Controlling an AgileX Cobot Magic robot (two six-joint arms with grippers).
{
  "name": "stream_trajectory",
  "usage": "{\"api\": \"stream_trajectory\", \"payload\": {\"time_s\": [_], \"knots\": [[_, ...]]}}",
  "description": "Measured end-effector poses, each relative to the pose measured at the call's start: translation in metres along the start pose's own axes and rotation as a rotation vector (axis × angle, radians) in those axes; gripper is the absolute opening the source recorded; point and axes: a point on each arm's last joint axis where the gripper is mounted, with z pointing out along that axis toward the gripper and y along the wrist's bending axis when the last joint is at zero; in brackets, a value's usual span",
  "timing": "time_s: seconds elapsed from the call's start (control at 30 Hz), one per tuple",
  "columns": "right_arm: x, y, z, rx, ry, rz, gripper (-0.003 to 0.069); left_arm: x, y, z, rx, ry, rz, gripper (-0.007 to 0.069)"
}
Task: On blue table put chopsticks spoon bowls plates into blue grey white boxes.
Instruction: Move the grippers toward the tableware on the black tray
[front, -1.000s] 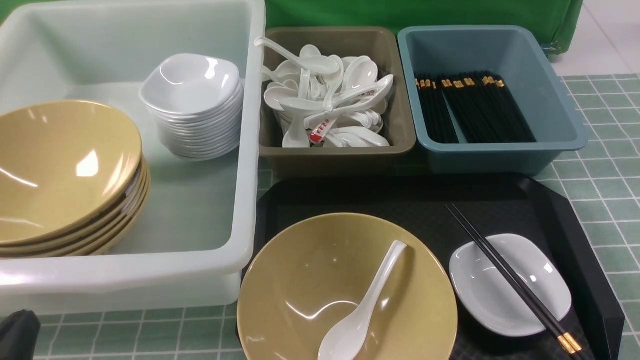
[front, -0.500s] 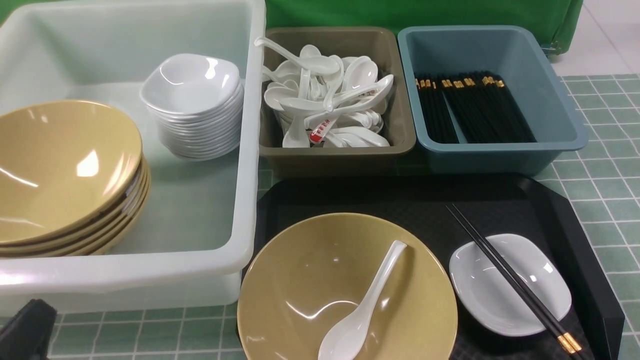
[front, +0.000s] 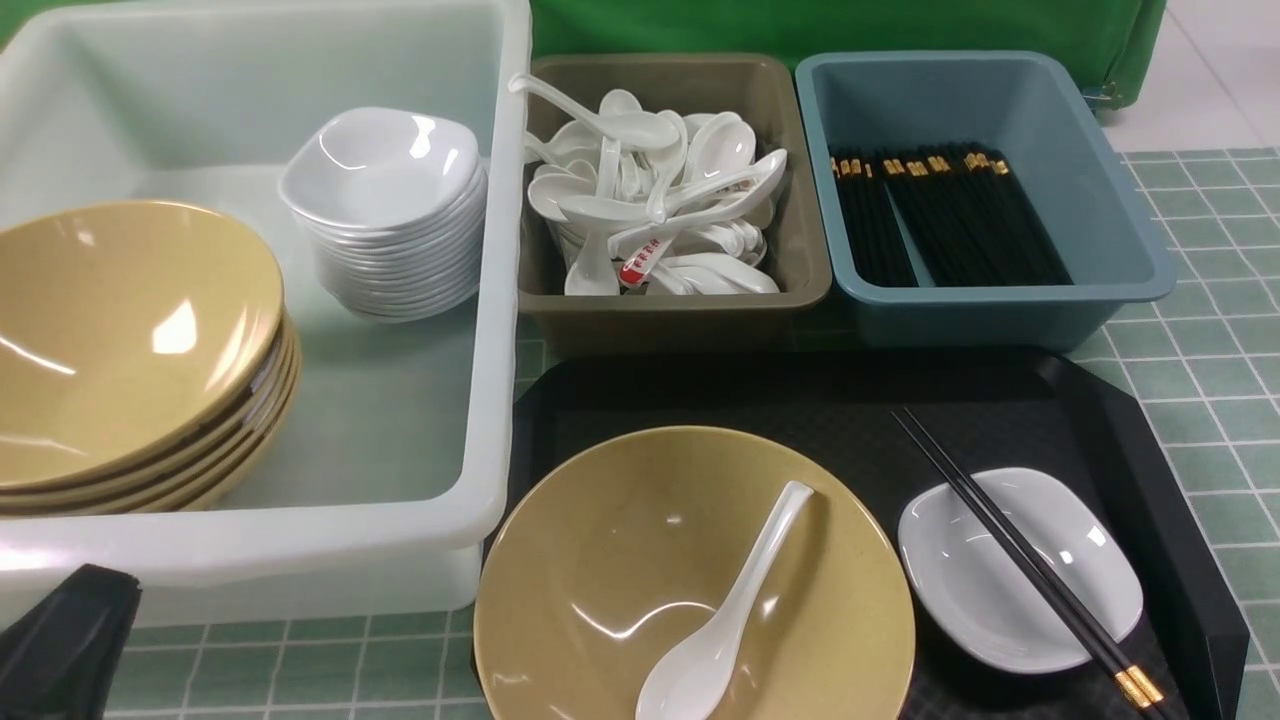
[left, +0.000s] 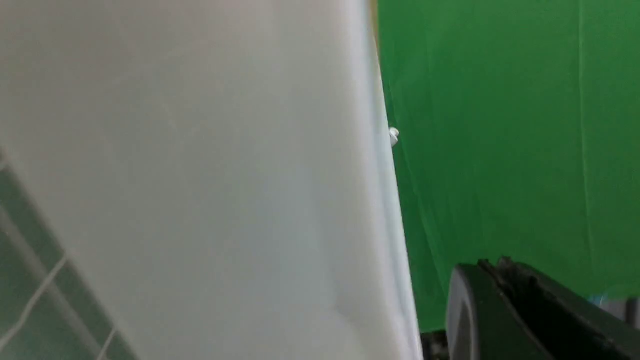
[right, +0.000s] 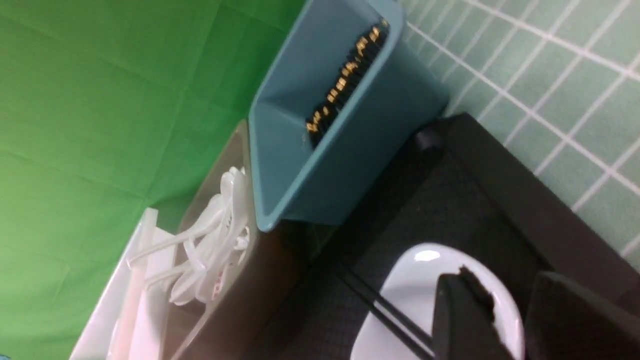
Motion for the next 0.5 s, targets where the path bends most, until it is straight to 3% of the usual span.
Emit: {"api": "stream_trajectory", "payload": {"time_s": [0.07, 0.1, 0.13, 0.17, 0.2, 0.3, 0.4, 0.5], "knots": [[-0.001, 0.001, 0.000, -0.009, -0.008, -0.030, 0.0236, -0.007, -0.027, -0.006, 0.072, -0.027, 0.209, -0.0006], [-0.001, 0.001, 0.000, -0.011, -0.007, -0.037, 0.0236, -0.009, -0.033, -0.008, 0.089, -0.036, 0.235, -0.0006], [-0.005, 0.010, -0.003, -0.032, 0.000, -0.144, 0.0235, -0.015, -0.059, -0.017, 0.150, -0.065, 0.430, -0.0006], [-0.006, 0.012, -0.004, -0.036, 0.000, -0.158, 0.0235, -0.016, -0.065, -0.019, 0.162, -0.070, 0.479, -0.0006], [-0.018, 0.038, -0.014, -0.090, 0.010, -0.329, 0.0211, -0.020, -0.094, -0.027, 0.187, -0.062, 0.708, -0.0006], [-0.040, 0.085, -0.021, -0.108, 0.106, -0.603, 0.0110, -0.026, -0.124, -0.010, 0.056, 0.146, 0.957, -0.0006], [-0.053, 0.113, -0.013, -0.080, 0.224, -0.774, 0.0049, -0.032, -0.134, 0.014, -0.078, 0.342, 1.028, -0.0006], [-0.064, 0.138, 0.003, -0.036, 0.390, -0.940, 0.0036, -0.038, -0.136, 0.040, -0.217, 0.560, 1.076, -0.0006]]}}
